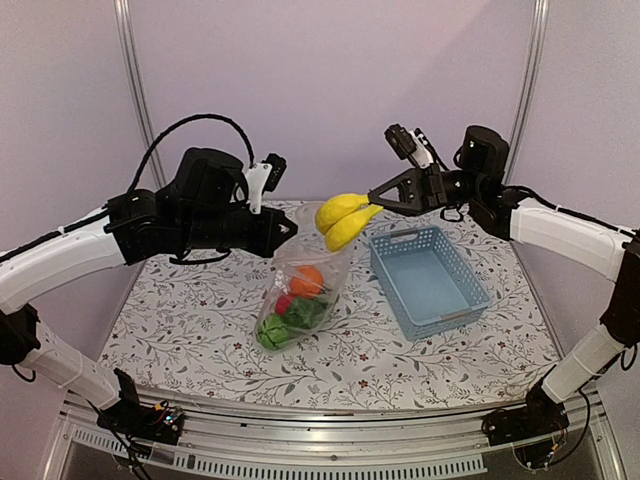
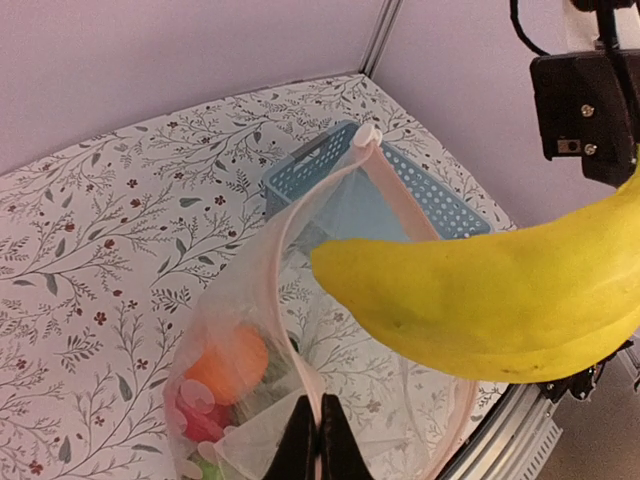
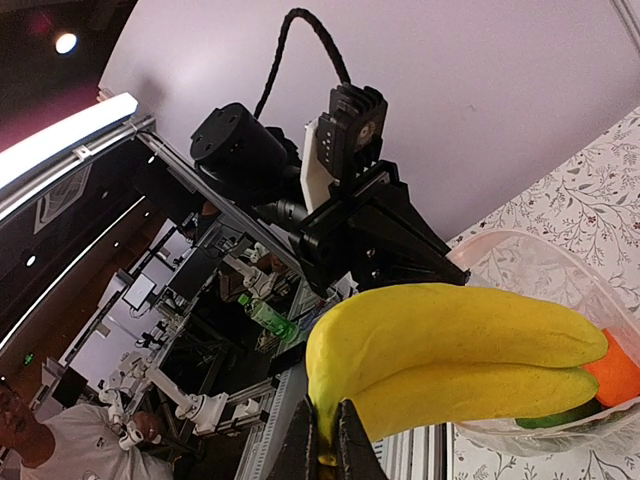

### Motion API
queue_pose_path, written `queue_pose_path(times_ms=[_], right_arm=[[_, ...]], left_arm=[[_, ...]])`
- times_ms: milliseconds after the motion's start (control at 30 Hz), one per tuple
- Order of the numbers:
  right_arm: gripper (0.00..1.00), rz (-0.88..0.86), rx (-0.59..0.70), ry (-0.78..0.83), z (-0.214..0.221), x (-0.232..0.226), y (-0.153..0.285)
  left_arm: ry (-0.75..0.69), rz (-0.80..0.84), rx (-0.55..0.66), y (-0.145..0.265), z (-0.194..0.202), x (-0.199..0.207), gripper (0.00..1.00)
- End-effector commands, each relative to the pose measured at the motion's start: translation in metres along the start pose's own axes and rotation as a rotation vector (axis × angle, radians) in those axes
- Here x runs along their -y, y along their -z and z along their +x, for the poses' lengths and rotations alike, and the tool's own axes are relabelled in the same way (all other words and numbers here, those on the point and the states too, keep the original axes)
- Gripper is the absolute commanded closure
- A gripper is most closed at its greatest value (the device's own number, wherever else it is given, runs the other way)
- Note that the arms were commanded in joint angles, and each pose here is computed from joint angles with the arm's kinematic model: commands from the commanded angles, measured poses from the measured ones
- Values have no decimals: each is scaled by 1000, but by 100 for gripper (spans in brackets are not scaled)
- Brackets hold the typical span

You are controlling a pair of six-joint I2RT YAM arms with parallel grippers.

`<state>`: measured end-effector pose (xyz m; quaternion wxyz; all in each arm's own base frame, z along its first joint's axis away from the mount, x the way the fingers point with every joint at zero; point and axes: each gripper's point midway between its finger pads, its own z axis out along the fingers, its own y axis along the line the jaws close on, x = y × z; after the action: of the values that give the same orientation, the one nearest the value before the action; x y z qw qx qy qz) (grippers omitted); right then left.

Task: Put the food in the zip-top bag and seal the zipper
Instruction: Place the fake fruit in the zipper food storage bag.

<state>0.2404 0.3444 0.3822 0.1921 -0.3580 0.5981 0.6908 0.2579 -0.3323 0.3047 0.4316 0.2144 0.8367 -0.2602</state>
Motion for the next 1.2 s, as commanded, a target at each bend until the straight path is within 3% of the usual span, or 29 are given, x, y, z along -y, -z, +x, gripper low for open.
queue_pose_path(times_ms=[0,167,500,933,1167], right_arm=[[100,36,26,-15,6,11,-5],[100,71,28,-9,12,21,-8],[100,302,54,-1,13,59,-10],[100,651,-25,148,25,101,-34],[73,693,-138,273,36,103,-55]], left_arm=[[2,44,10,2,-2,12,100],[-5,60,2,-1,-4,17,100],[-9,83,-5,-3,-3,25,100],[-23,127,-18,-6,4,35,100],[-28,112,-13,-5,3,33,100]])
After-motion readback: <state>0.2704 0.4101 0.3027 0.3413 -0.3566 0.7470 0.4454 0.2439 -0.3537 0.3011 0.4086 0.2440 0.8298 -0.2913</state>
